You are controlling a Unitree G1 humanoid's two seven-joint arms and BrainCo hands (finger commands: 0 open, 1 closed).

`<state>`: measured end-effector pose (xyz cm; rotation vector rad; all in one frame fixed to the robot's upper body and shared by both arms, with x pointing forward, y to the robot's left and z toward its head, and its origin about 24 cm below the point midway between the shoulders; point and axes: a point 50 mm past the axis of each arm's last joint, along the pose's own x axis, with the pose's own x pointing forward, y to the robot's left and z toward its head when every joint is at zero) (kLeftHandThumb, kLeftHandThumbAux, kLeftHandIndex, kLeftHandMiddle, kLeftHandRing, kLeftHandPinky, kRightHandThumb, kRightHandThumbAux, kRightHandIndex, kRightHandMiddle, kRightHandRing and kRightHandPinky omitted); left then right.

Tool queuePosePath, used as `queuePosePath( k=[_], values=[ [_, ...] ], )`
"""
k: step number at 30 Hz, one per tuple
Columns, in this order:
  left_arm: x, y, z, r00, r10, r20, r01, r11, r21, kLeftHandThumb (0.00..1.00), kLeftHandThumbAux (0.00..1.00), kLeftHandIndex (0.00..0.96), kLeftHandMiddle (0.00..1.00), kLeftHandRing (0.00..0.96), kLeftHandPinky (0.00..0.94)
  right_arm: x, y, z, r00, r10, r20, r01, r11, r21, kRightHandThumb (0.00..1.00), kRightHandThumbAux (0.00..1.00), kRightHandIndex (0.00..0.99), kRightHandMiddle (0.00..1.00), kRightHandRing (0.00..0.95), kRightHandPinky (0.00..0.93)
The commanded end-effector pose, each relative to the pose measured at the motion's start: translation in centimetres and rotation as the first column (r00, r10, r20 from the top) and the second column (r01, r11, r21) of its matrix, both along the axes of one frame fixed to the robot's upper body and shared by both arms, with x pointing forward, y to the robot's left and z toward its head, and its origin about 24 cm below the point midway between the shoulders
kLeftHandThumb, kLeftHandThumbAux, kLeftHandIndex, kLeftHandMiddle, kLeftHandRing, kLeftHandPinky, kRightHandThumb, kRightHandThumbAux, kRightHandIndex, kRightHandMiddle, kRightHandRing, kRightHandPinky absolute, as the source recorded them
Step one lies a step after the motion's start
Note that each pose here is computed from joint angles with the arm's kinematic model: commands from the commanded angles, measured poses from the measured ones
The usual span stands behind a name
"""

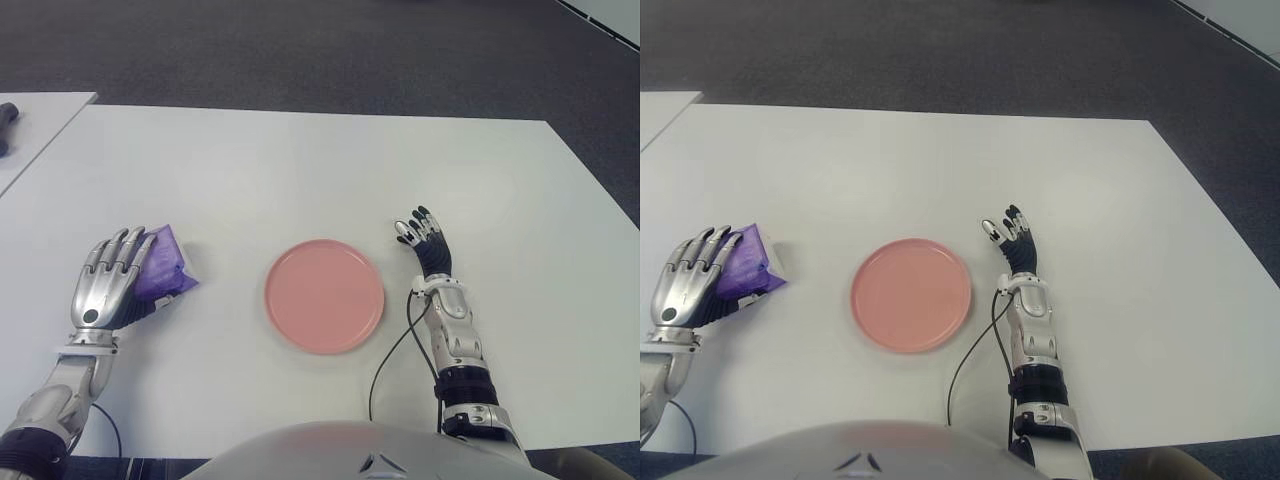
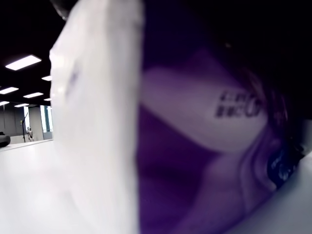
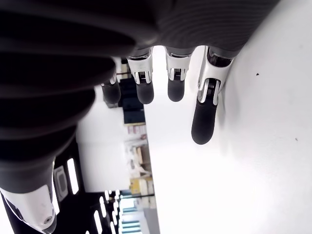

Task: Put the tissue paper into the plate.

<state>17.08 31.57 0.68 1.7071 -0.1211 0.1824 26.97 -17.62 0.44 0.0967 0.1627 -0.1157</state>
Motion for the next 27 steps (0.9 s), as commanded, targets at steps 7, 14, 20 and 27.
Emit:
queuePosePath(
  k=[7, 14, 20, 27],
  values=[
    [-0.55, -0.26, -1.08, 0.998, -0.014, -0.056, 0.014, 1.0, -0.005, 0.069, 0.517, 0.0, 0.002, 0.006, 0.052, -1.63, -0.08, -2.39, 0.991, -0.014, -0.131, 0.018, 0.999, 0.027, 0.204, 0.66, 0.0, 0.0, 0.0, 0.009],
    [-0.39, -0.1, -1.21, 0.999, 0.001, -0.04, -0.002, 1.0, -0.027, 0.32, 0.567, 0.208, 0.229, 0.284, 0.391, -1.7, -0.08, -2.37, 0.991, -0.014, -0.131, 0.018, 0.999, 0.027, 0.204, 0.66, 0.0, 0.0, 0.0, 0.009],
    [-0.19, 0.09, -1.03, 1.0, 0.024, -0.008, -0.024, 0.999, -0.045, 0.685, 0.68, 0.414, 0.632, 0.655, 0.726, -1.74, -0.07, -2.37, 0.991, -0.014, -0.132, 0.018, 0.999, 0.027, 0.204, 0.66, 0.0, 0.0, 0.0, 0.009],
    [0.17, -0.38, -0.59, 0.996, -0.014, 0.085, 0.019, 0.998, -0.064, 0.737, 0.695, 0.44, 0.809, 0.821, 0.862, -1.75, -0.05, -2.37, 0.991, -0.014, -0.132, 0.017, 0.999, 0.027, 0.204, 0.66, 0.0, 0.0, 0.0, 0.009]
  ],
)
